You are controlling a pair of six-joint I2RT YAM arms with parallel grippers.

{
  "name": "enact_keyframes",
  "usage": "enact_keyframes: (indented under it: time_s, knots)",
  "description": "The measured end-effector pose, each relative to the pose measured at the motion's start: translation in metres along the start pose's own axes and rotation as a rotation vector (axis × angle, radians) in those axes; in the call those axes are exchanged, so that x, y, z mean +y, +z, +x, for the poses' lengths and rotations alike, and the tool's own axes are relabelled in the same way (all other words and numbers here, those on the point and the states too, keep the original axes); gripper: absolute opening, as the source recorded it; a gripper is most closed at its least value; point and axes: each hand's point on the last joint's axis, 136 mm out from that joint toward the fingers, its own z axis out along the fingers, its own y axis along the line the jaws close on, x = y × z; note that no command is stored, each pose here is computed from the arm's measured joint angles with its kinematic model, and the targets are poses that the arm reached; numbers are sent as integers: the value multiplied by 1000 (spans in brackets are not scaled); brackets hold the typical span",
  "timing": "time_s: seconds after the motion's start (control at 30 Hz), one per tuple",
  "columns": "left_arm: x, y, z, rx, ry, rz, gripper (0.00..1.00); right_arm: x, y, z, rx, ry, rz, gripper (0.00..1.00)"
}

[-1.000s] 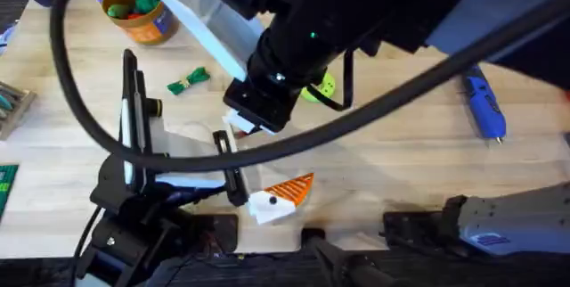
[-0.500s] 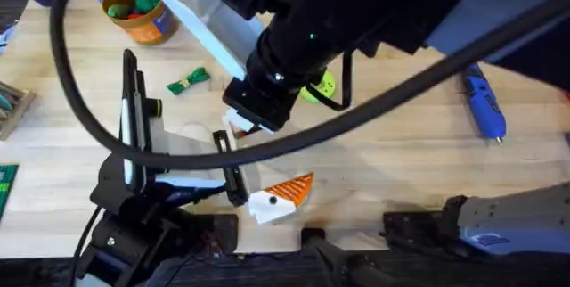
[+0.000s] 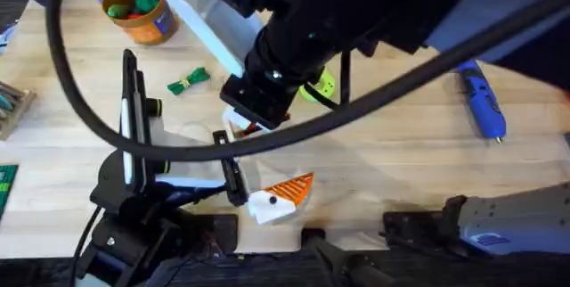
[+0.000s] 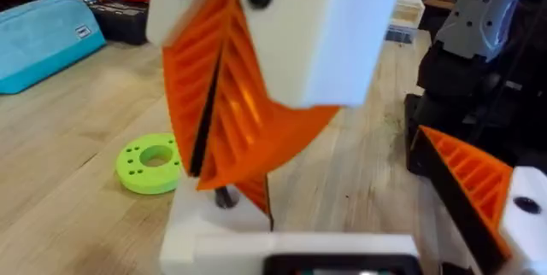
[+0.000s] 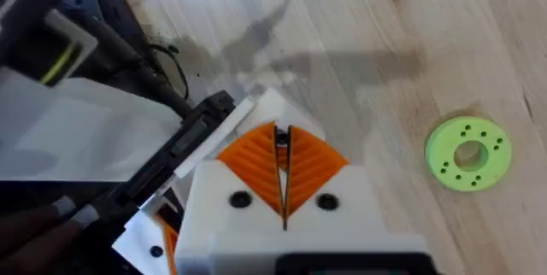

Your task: Pick up the gripper from the table and insert it into the empty holder that is missing its gripper. Then pick up a screw, insert it into the mounting hole, and use the screwdriver to tighten it. Finally, clean up the table by picking up the vegetable and placing it into the bucket.

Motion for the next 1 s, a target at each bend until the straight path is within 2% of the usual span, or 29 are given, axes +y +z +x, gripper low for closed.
enact_keyframes:
  time_s: [0.5, 1.0]
  knots:
    - [0, 0, 0, 0, 0, 0, 993, 2, 0, 9, 34, 5, -10, 8]
    - [0, 0, 0, 0, 0, 0, 993, 3, 1, 6, 25, 4, -17, 8]
